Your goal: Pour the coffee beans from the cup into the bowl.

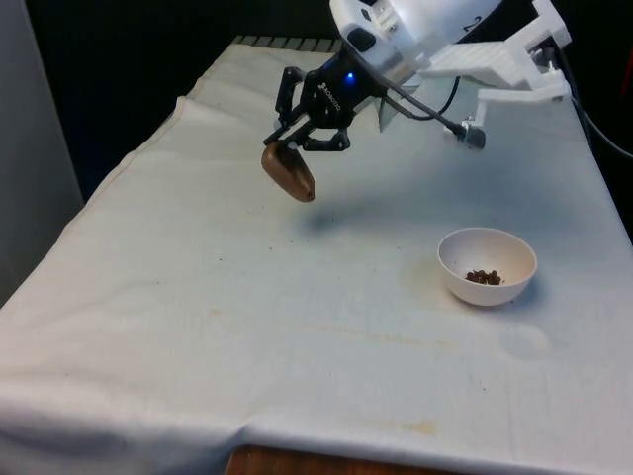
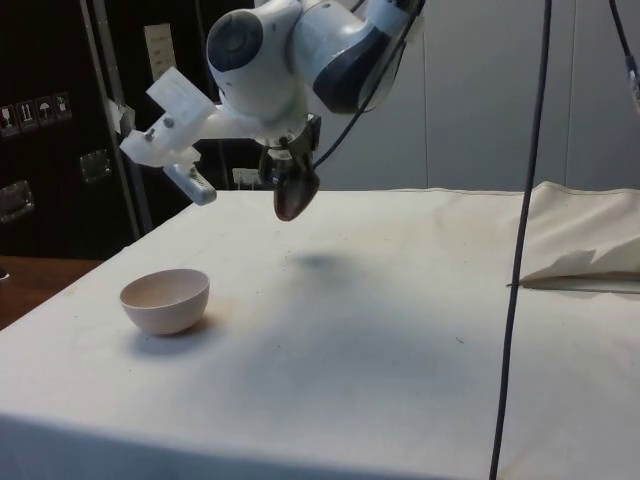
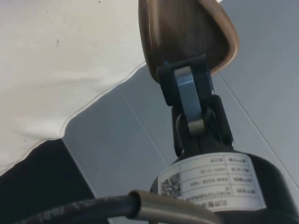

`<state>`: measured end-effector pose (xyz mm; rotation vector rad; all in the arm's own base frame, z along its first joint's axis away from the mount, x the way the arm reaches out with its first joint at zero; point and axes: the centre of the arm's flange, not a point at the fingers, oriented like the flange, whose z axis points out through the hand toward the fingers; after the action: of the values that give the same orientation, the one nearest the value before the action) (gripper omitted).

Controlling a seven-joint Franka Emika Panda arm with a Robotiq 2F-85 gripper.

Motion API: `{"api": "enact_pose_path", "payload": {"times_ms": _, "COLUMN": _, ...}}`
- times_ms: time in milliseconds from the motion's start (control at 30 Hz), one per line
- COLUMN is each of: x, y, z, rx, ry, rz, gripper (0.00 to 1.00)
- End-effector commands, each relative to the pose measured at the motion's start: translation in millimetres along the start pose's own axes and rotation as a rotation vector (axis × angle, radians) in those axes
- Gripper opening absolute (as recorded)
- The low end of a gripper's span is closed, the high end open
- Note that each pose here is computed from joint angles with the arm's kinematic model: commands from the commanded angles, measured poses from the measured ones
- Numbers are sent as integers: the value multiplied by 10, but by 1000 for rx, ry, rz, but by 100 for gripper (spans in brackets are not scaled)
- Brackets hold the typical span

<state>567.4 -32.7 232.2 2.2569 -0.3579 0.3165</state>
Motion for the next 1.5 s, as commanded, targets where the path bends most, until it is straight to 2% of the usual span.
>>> {"api": "enact_pose_path", "payload": {"times_ms": 0, "x": -32, "y": 18, "z": 0, "rx": 22, "ry": -5, "rz": 9, "gripper": 0}}
{"api": "enact_pose_path", "payload": {"times_ms": 267, "x": -112, "y": 38, "z": -7, "rx": 54, "ry": -46, "rz": 35, "gripper": 0}}
{"api": "enact_pose_path", "payload": {"times_ms": 300, "x": -102, "y": 26, "z": 4, "rx": 35, "ry": -44, "rz": 27, "gripper": 0}}
{"api": "enact_pose_path", "payload": {"times_ms": 333, "x": -122, "y": 36, "z": -2, "rx": 57, "ry": -52, "rz": 38, "gripper": 0}}
{"api": "enact_pose_path", "payload": {"times_ms": 433, "x": -138, "y": 25, "z": 2, "rx": 73, "ry": -71, "rz": 54, "gripper": 0}}
{"api": "enact_pose_path", "payload": {"times_ms": 567, "x": -151, "y": 17, "z": 10, "rx": 89, "ry": -91, "rz": 70, "gripper": 0}}
{"api": "enact_pose_path", "payload": {"times_ms": 600, "x": -142, "y": 14, "z": 6, "rx": 72, "ry": -88, "rz": 62, "gripper": 0}}
{"api": "enact_pose_path", "payload": {"times_ms": 633, "x": -155, "y": 12, "z": 10, "rx": 97, "ry": -99, "rz": 77, "gripper": 0}}
{"api": "enact_pose_path", "payload": {"times_ms": 667, "x": -159, "y": 10, "z": 12, "rx": 102, "ry": -104, "rz": 82, "gripper": 0}}
{"api": "enact_pose_path", "payload": {"times_ms": 833, "x": -179, "y": -5, "z": 20, "rx": 122, "ry": -127, "rz": 100, "gripper": 0}}
{"api": "enact_pose_path", "payload": {"times_ms": 867, "x": -172, "y": -5, "z": 17, "rx": 107, "ry": -126, "rz": 95, "gripper": 0}}
{"api": "enact_pose_path", "payload": {"times_ms": 933, "x": -196, "y": -13, "z": 26, "rx": 135, "ry": -143, "rz": 111, "gripper": 0}}
{"api": "enact_pose_path", "payload": {"times_ms": 1167, "x": -230, "y": -20, "z": 32, "rx": 165, "ry": -180, "rz": 140, "gripper": 0}}
{"api": "enact_pose_path", "payload": {"times_ms": 1200, "x": -211, "y": -25, "z": 31, "rx": 144, "ry": -173, "rz": 134, "gripper": 0}}
{"api": "enact_pose_path", "payload": {"times_ms": 1233, "x": -234, "y": -24, "z": 32, "rx": 168, "ry": -184, "rz": 143, "gripper": 0}}
{"api": "enact_pose_path", "payload": {"times_ms": 1433, "x": -255, "y": -35, "z": 66, "rx": 194, "ry": -214, "rz": 170, "gripper": 0}}
{"api": "enact_pose_path", "payload": {"times_ms": 1467, "x": -250, "y": -33, "z": 60, "rx": 173, "ry": -208, "rz": 164, "gripper": 0}}
